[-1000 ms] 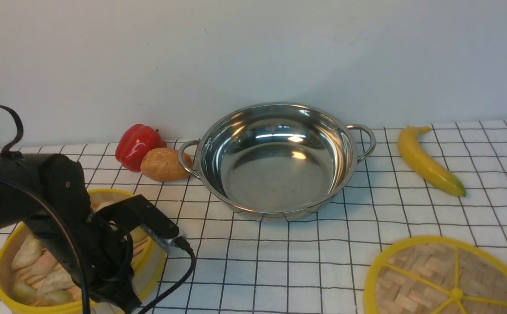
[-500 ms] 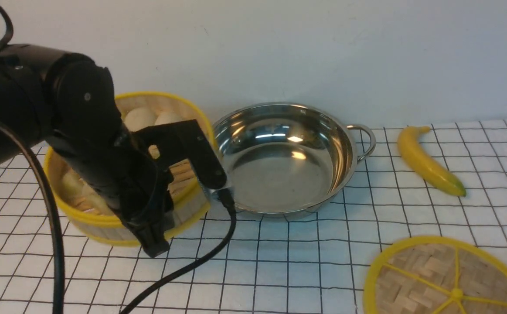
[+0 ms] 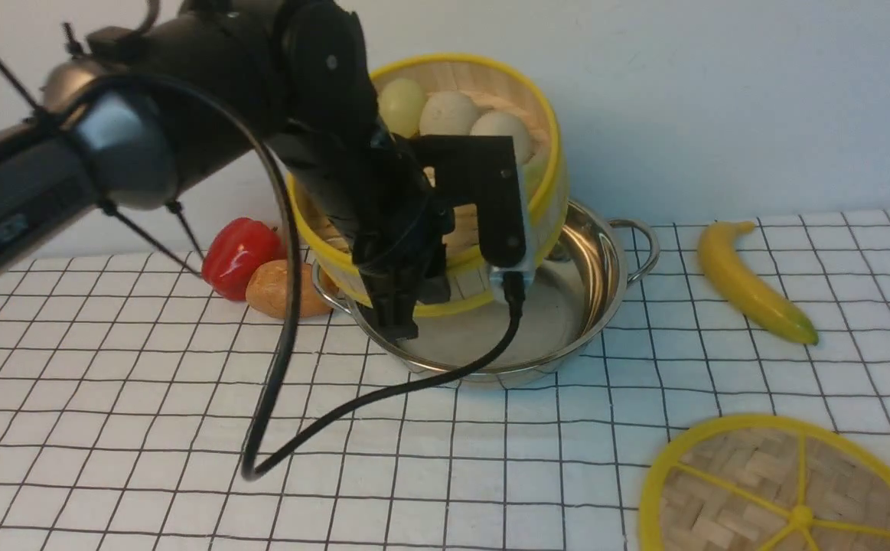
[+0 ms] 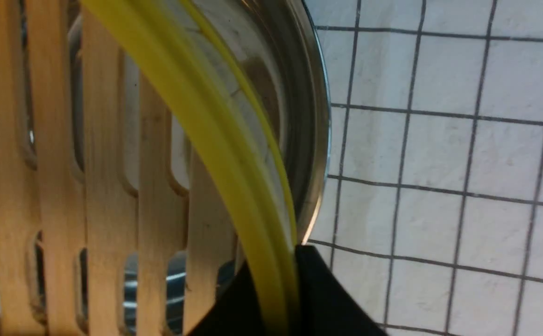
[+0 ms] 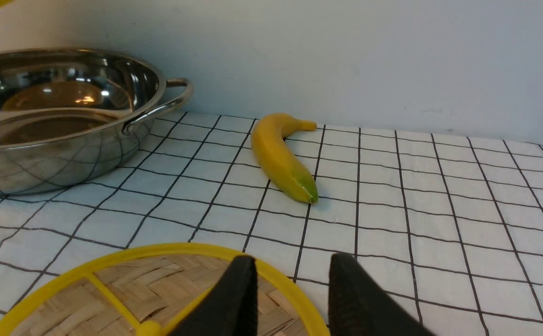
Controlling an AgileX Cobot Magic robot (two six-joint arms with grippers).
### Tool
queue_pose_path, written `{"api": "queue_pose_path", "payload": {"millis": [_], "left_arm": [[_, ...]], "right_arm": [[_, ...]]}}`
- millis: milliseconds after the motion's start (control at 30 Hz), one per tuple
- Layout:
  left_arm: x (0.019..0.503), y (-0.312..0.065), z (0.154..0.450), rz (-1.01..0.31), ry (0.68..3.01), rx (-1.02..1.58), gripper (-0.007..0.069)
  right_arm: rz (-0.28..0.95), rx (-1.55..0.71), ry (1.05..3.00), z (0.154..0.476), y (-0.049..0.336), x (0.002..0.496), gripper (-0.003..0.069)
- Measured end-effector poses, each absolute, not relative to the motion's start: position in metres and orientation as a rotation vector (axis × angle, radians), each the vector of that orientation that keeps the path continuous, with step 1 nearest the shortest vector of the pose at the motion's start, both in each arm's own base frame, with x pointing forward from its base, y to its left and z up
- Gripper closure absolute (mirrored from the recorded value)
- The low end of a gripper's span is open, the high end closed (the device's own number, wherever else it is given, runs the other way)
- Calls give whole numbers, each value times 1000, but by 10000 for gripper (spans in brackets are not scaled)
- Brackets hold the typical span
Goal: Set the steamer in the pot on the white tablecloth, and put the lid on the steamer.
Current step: 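Place the bamboo steamer basket with dumplings into the steel pot with the left gripper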
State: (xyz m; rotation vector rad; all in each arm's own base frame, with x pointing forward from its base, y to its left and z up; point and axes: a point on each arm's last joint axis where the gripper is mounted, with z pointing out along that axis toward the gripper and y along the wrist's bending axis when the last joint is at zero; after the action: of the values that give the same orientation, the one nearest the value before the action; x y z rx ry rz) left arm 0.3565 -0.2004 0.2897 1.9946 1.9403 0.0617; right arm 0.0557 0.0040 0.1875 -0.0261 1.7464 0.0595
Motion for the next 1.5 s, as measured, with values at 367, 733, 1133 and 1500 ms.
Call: {"api": "queue_pose_path", "payload": {"millis": [367,733,1133,1500], "left_arm": [[399,-220,237,107,1875,2155,596],[404,-227,208,14,1939,2148,596],[403,-231,191,-86,2000,2167,596],[406,-232,182,-85,2004,2165,510]], "right_arm": [[60,-26,1746,188,4,56,416],[60,-26,1746,188,4,56,416],[60,-26,1746,188,4,56,416],[60,-26,1746,188,4,56,416]]}}
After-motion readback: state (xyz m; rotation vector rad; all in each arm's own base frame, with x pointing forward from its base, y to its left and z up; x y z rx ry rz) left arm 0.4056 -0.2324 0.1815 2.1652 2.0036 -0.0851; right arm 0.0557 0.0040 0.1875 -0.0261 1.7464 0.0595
